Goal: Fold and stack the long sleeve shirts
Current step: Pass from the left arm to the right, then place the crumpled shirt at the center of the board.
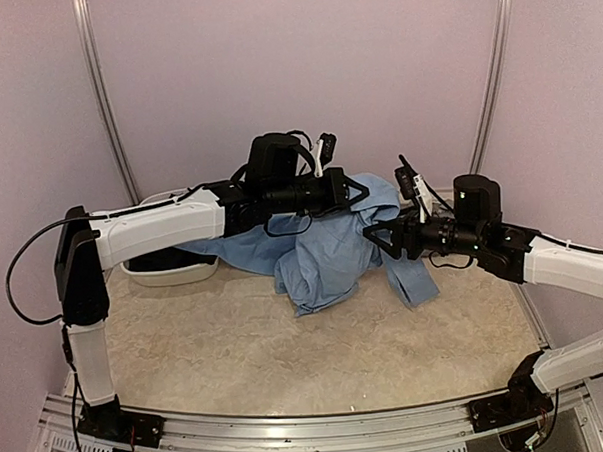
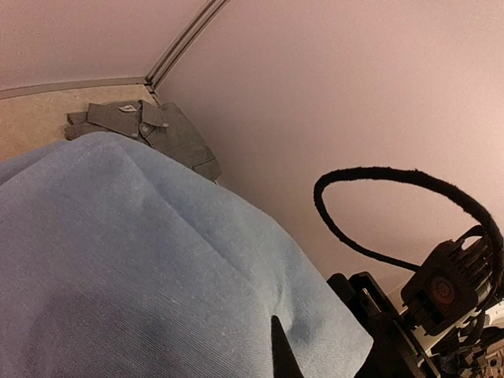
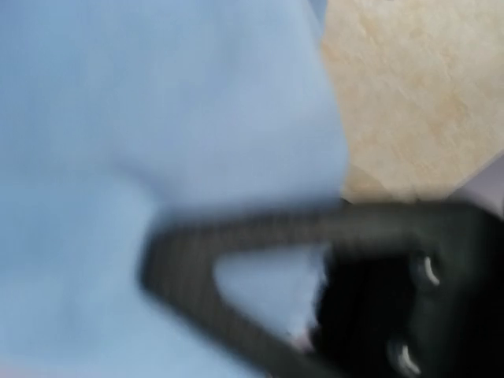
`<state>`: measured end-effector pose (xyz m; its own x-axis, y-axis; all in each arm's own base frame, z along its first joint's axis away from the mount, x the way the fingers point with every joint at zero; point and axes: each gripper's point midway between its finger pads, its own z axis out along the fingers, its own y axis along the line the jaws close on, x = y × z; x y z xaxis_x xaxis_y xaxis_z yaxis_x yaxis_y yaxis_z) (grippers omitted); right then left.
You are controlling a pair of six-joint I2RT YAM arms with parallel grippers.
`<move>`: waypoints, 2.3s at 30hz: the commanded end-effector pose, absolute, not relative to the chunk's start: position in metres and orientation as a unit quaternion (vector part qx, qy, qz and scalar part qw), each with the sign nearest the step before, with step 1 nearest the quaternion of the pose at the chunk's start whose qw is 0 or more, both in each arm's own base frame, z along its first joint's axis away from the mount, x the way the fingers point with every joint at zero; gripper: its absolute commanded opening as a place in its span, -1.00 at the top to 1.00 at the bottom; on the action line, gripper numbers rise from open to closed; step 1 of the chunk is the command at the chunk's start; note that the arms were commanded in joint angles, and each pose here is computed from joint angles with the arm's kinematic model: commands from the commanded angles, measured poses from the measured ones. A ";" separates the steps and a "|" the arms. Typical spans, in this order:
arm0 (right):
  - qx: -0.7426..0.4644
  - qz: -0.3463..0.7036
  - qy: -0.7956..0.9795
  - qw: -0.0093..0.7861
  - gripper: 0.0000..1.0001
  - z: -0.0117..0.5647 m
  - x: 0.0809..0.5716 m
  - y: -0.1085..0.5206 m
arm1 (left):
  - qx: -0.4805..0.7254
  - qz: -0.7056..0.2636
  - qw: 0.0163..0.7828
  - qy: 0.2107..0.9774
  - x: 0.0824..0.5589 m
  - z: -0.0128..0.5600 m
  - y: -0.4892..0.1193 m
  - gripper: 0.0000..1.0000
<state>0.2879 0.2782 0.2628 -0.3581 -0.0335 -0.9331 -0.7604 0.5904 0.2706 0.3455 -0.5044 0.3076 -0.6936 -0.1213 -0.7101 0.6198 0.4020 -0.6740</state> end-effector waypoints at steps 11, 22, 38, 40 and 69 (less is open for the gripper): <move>-0.270 0.384 0.733 0.493 0.17 0.255 0.286 0.287 | 0.180 -0.570 0.371 0.710 0.325 0.357 -0.506 1.00; -0.230 0.336 0.753 0.517 1.00 0.258 0.299 0.268 | 0.178 -0.579 0.369 0.705 0.321 0.357 -0.503 0.97; -0.040 0.181 0.851 0.491 1.00 0.273 0.322 0.137 | 0.201 -0.511 0.395 0.737 0.358 0.325 -0.467 -0.97; -0.015 0.162 0.861 0.482 1.00 0.265 0.328 0.111 | 0.199 -0.472 0.418 0.750 0.369 0.321 -0.449 -0.98; -0.050 0.137 0.954 0.261 -0.53 0.122 0.231 0.154 | 0.469 -0.296 0.273 0.787 0.240 0.116 -0.441 -0.96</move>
<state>0.2476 0.1620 0.1285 -0.8221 -0.1105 -0.5586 -0.2928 0.9234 0.2482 0.2687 -0.4045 0.1250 -0.5269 0.5222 -0.6706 0.8152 0.5339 -0.2248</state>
